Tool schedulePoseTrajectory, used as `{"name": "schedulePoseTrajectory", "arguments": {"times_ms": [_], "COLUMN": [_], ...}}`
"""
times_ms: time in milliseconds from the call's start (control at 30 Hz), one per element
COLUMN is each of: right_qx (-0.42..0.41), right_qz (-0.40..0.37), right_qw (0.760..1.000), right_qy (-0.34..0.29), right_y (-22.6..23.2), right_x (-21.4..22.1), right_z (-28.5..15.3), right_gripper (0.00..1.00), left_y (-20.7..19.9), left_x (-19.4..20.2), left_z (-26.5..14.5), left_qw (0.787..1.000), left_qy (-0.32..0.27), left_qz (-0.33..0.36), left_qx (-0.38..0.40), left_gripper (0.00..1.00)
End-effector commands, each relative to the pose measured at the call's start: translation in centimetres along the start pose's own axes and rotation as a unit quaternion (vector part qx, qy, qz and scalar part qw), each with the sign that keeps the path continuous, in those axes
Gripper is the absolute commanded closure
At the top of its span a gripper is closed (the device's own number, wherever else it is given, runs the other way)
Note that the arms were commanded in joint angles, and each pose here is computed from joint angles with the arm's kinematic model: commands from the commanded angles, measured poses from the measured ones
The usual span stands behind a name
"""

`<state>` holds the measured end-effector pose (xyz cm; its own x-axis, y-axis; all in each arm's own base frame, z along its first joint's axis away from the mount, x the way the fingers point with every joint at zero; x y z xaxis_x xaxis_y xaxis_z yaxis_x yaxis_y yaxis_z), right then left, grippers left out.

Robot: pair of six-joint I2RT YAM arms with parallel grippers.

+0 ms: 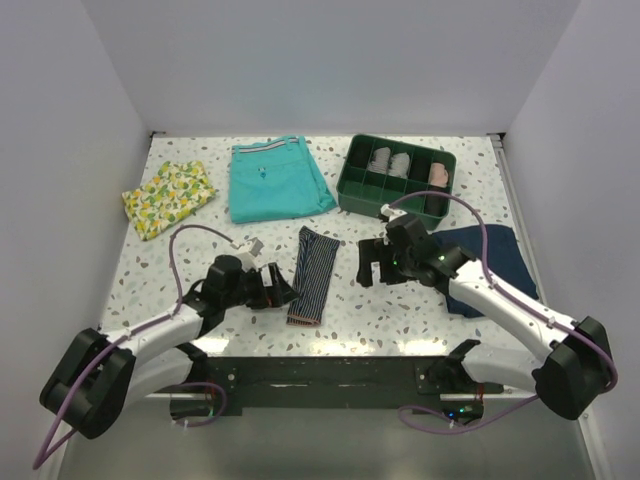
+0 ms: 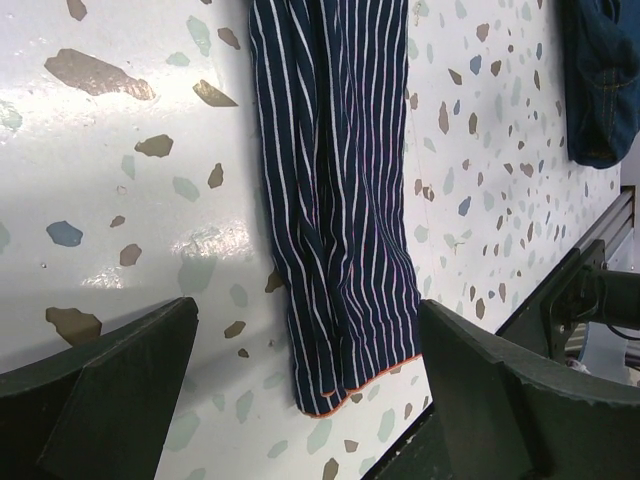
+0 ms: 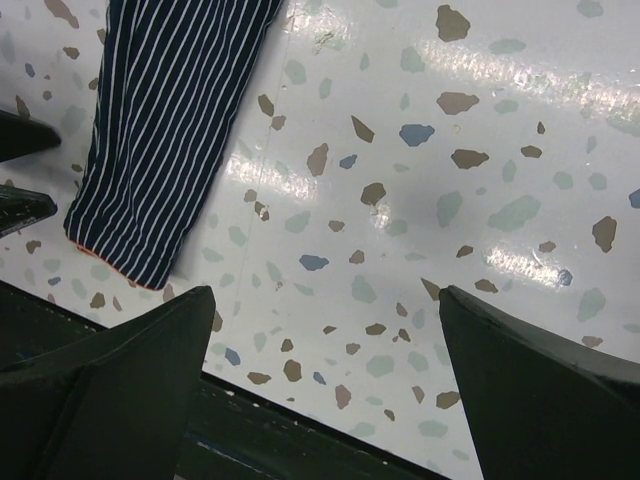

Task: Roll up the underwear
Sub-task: Roll the underwear to the center of the board.

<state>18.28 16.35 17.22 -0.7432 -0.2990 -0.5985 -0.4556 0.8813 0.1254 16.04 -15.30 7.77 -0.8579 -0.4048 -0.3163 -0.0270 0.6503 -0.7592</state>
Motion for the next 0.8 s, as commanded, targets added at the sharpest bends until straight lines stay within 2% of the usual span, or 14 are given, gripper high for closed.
{"name": "schedulePoseTrajectory", "arguments": {"times_ms": [0, 233, 400, 533, 767], "right_qx": [-0.003, -0.037, -0.064, -0.06, -0.066], "right_qz": [-0.029, -0.061, -0.086, -0.099, -0.048], "right_qw": [1.0, 0.996, 0.994, 0.993, 0.997], "right_qy": [0.004, 0.058, 0.033, 0.019, 0.014], "right_y": [0.1, 0.7, 1.3, 1.2, 1.7], "right_x": [-0.6, -0.4, -1.9, -2.5, -2.2], "right_z": [-0.4, 0.3, 0.5, 0.5, 0.9], "right_gripper": [0.02, 0.01, 0.02, 0.02, 0.01], "left_y": [4.7, 4.2, 4.7, 4.3, 4.5], "left_x": [2.7, 2.2, 2.2, 2.3, 2.6], "left_z": [-0.7, 0.1, -0.2, -0.4, -0.1], "left_qw": [0.991, 0.991, 0.989, 0.992, 0.992], "left_qy": [0.047, 0.055, 0.056, 0.052, 0.062], "left_qz": [-0.024, -0.019, -0.005, -0.008, -0.009], "left_qx": [-0.124, -0.116, -0.134, -0.118, -0.11], "left_gripper": [0.03, 0.03, 0.04, 0.05, 0.09]}}
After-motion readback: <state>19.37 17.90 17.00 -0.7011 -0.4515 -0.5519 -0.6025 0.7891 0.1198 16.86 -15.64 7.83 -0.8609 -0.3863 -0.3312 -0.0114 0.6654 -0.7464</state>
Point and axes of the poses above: each gripper's point midway between its finger pads, its own z axis out along the fingers, its own y axis along the line the jaws close on, x = y × z, the point moved 7 cm from there along -z, back along the fingers, and after that the axes turned 15 degrees about -z, right-handed, at the moved point
